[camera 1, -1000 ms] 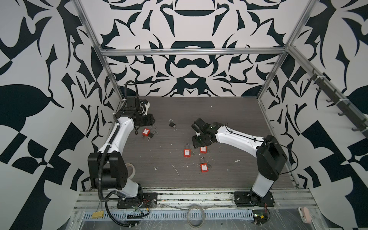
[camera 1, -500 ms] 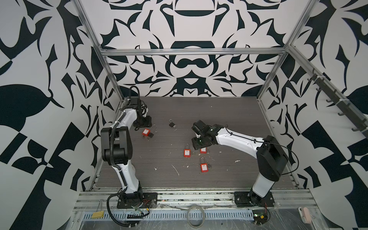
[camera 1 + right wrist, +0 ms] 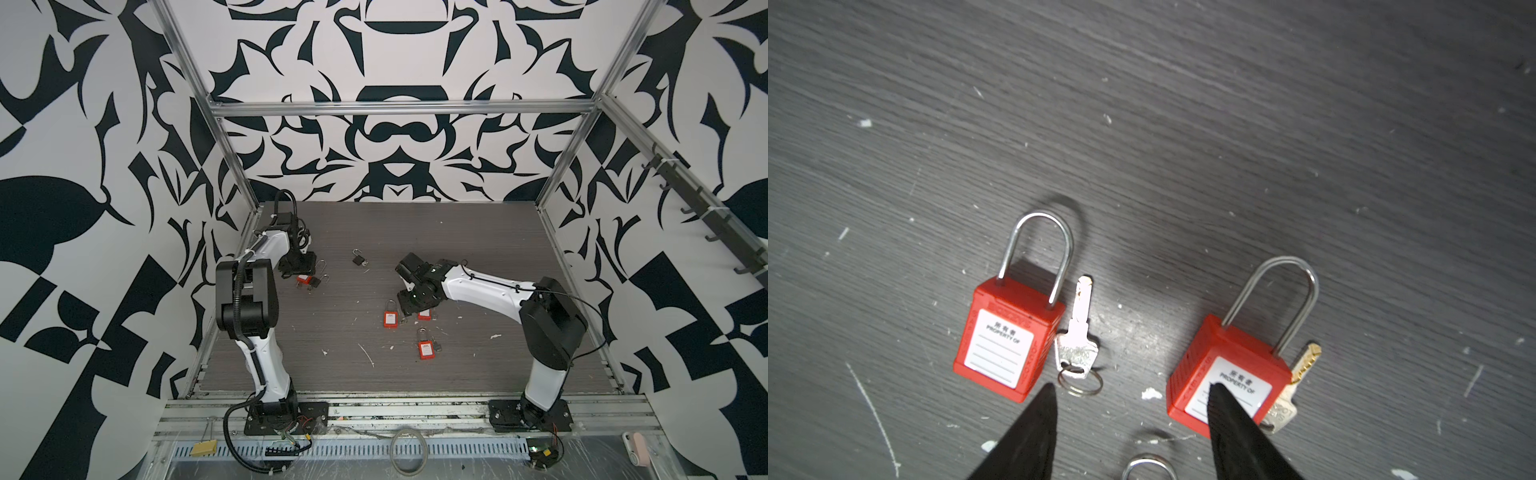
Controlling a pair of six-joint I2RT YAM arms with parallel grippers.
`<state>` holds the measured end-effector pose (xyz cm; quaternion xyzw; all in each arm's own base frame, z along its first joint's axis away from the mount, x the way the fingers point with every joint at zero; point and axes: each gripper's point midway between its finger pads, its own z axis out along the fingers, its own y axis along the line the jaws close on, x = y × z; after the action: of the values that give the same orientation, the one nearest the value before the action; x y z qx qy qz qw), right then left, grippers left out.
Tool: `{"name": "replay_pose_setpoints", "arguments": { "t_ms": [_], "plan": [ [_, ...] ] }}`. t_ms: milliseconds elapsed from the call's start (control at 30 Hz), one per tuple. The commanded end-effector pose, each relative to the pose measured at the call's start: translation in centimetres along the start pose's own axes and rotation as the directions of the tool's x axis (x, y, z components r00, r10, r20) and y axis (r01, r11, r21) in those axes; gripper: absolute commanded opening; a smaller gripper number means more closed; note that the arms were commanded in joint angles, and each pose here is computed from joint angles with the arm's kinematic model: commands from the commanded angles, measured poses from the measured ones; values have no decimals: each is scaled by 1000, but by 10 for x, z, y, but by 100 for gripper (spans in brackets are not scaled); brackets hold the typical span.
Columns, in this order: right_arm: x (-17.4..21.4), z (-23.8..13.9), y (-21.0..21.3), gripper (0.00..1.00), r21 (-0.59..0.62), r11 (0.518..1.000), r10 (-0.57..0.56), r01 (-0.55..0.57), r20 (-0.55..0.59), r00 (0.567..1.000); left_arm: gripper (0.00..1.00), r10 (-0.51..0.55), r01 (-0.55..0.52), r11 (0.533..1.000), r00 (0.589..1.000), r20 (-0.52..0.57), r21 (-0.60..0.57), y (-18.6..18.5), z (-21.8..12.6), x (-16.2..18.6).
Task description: Lock with the key
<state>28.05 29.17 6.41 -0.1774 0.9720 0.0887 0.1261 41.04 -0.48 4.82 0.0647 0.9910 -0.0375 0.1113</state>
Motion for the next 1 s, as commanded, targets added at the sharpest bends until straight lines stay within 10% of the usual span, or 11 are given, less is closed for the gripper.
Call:
{"name": "replay_pose_setpoints", "arguments": {
  "t_ms": [0, 967],
  "plan": [
    [-7, -11, 6, 61, -15, 1000, -20, 20, 15, 1000, 57, 4, -5, 1000, 1000, -29, -30, 6, 6, 9],
    [-5, -22, 13, 60, -18, 999, -45, 45, 39, 998, 34, -41, 43, 999, 996, 82, -26, 3, -22, -7]
  ]
}}
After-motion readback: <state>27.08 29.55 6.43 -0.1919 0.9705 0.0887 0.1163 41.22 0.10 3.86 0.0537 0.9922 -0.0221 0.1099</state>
